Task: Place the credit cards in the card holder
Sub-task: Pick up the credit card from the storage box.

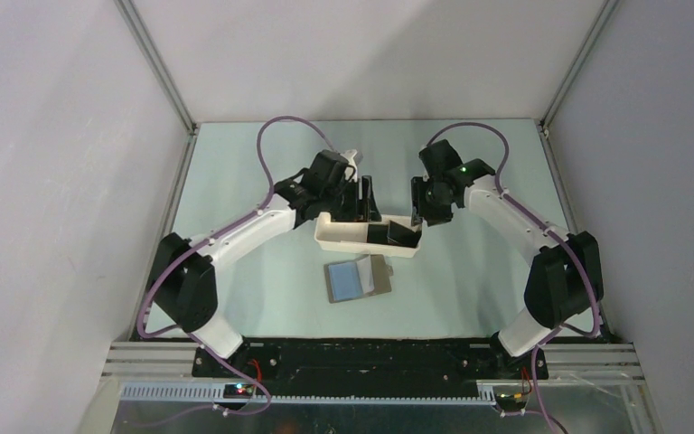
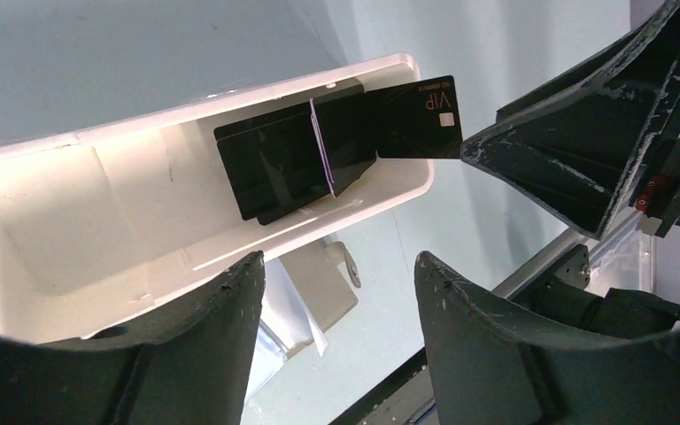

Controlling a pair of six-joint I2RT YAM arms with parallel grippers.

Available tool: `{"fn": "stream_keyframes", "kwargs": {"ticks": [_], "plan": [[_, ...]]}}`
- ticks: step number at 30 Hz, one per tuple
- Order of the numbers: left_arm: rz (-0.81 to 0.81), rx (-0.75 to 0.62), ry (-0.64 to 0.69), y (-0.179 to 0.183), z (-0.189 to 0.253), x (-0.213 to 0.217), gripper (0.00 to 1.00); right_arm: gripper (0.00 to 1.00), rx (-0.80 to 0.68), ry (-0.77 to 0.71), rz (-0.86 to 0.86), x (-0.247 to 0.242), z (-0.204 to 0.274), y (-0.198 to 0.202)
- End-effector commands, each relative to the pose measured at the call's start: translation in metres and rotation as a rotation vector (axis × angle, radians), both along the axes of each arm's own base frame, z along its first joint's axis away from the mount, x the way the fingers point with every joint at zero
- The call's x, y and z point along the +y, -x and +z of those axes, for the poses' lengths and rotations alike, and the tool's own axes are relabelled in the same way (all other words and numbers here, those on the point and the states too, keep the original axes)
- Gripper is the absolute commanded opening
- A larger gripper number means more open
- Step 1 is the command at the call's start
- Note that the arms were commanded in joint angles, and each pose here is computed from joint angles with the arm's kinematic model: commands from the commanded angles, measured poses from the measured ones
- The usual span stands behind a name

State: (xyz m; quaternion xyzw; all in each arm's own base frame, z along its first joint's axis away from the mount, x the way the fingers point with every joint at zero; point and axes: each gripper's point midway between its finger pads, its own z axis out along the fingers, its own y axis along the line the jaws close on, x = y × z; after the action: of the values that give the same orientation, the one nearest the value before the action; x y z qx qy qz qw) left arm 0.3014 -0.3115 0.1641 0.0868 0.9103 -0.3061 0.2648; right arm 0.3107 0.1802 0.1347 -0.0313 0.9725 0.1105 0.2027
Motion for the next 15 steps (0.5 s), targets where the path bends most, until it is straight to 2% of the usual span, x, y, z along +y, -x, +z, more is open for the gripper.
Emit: {"fn": "stream_keyframes", "kwargs": {"ticks": [1,10,12,15], "plan": [[0.004,-0.066,0.016,-0.003,0.018,0.006,0.68,0.45,-0.022,0.026,0.001,-0.002,0.004,-0.009],[0.012,-0.079,0.012,0.0,0.02,0.013,0.69,0.28,0.053,0.059,0.004,0.002,-0.023,-0.007],[0.014,-0.085,0.015,0.001,0.022,0.015,0.7,0.21,0.05,0.054,0.005,0.003,-0.023,-0.009],[0.022,-0.098,0.019,0.001,0.028,0.019,0.71,0.02,0.033,0.044,0.009,0.005,-0.018,-0.011]]}}
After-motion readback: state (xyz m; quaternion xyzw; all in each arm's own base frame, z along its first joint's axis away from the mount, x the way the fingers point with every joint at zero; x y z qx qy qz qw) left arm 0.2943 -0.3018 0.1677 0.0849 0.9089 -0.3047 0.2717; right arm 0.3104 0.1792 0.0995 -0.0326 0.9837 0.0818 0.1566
